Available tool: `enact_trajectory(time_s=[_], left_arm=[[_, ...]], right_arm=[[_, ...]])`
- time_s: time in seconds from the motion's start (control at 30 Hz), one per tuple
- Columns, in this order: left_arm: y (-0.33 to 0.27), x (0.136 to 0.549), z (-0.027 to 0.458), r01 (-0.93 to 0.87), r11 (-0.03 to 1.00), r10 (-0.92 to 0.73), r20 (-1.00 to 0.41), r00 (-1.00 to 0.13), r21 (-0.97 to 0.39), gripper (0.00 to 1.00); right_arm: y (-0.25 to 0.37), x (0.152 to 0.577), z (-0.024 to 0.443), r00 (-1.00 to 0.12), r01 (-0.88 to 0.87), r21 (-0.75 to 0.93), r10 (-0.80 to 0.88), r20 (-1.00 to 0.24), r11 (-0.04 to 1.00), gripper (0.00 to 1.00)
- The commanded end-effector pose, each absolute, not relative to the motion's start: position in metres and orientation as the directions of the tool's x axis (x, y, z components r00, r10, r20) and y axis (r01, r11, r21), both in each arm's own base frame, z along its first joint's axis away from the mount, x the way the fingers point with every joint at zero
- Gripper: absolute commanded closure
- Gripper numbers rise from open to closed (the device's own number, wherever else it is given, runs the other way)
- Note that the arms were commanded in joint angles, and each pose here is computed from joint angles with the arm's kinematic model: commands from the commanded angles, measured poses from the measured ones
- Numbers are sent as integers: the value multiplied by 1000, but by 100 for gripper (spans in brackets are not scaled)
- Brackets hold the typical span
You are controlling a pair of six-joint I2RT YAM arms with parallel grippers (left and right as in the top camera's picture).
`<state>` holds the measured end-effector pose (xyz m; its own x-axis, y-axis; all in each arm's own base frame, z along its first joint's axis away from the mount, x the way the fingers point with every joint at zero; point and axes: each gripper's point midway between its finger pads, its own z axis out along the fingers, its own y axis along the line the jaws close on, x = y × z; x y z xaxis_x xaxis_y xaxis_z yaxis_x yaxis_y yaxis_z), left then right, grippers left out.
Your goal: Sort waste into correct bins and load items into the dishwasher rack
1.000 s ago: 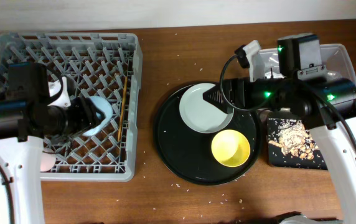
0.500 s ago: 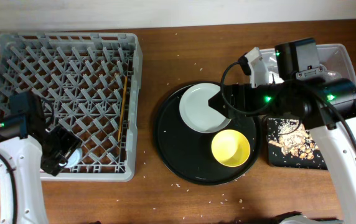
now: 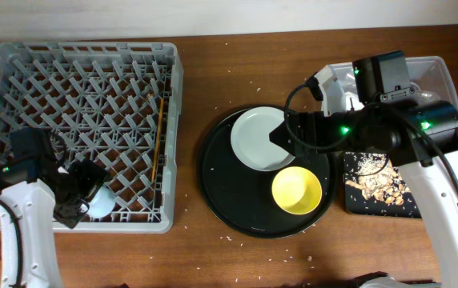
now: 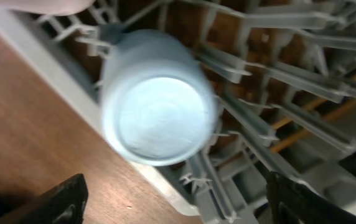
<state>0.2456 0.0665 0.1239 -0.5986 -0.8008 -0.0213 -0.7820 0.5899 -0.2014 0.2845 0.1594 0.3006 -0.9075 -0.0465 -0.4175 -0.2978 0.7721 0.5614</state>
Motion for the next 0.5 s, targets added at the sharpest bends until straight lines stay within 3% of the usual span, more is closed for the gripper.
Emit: enact_trajectory(time_s=[0.0, 0.07, 0.2, 0.27, 0.47], left_arm=[[51, 289, 203, -546, 735, -648, -179, -740, -402, 18], [13, 323, 285, -166, 894, -365, -461, -809, -417, 18], [-64, 341, 325, 261, 930, 22, -667, -745, -260, 18], [-77, 340, 321, 283, 936, 76, -665, -743, -209, 1], [-91, 337, 320, 320, 926, 112, -664, -740, -200, 1]], right_arm=[[144, 289, 295, -902, -263, 490, -32, -431, 831, 13], [114, 295, 264, -939, -38, 380, 97, -330, 924, 14], [109, 288, 196, -978, 97, 338, 153, -143, 936, 20], [109, 279, 168, -986, 117, 326, 150, -78, 938, 24], [114, 260, 144, -994, 101, 300, 111, -17, 949, 25]])
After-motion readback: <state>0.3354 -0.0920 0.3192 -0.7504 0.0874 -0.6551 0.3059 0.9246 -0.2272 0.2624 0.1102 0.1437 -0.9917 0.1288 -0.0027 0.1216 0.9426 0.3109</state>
